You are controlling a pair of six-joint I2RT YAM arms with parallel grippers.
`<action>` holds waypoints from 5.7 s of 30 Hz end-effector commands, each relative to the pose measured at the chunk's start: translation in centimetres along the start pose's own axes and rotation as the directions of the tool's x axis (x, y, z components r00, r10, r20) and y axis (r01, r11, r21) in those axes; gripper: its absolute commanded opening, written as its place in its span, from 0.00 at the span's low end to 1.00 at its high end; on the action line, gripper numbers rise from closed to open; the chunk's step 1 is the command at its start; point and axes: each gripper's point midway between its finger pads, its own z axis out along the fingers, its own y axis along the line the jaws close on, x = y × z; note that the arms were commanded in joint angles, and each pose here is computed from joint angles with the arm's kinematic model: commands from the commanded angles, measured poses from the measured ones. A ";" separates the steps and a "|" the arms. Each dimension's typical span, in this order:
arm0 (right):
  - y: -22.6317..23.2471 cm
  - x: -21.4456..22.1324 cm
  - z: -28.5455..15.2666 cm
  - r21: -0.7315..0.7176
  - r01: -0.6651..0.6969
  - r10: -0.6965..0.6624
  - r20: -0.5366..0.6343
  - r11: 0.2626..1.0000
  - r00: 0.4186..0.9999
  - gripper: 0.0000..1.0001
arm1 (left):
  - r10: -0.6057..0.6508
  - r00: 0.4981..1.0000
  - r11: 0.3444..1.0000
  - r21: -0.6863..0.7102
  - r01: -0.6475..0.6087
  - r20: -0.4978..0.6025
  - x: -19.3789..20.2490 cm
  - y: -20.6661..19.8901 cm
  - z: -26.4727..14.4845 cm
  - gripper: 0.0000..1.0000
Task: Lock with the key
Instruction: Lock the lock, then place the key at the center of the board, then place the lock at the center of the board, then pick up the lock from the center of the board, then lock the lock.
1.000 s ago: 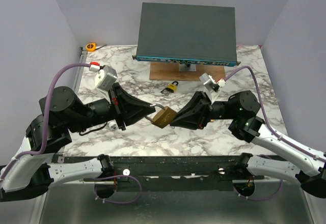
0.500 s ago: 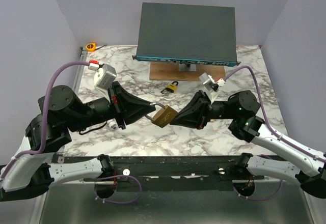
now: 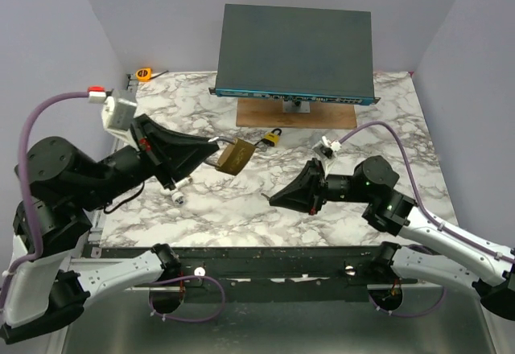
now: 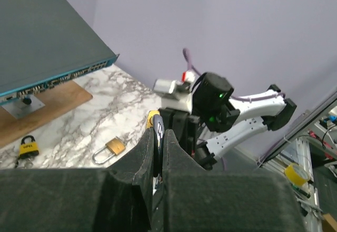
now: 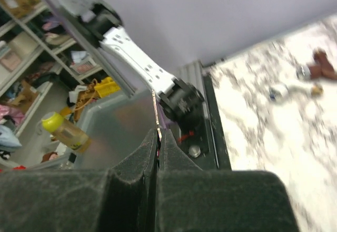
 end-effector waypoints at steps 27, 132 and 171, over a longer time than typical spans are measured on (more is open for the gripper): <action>-22.0 23.5 -5.8 0.861 -0.293 0.553 0.015 0.417 0.833 0.01 | -0.698 0.716 0.676 -0.333 0.657 -0.005 29.8 24.4 8.4 0.00; -27.8 7.5 -2.4 0.825 -0.028 0.020 0.020 0.565 1.000 0.04 | -0.636 0.770 0.674 -0.523 0.522 -0.052 22.3 21.7 3.2 0.64; -7.9 -1.6 2.0 0.176 0.145 -0.107 -0.207 0.974 0.972 0.01 | -0.740 0.623 0.672 -0.307 0.674 -0.252 18.0 14.6 4.5 0.43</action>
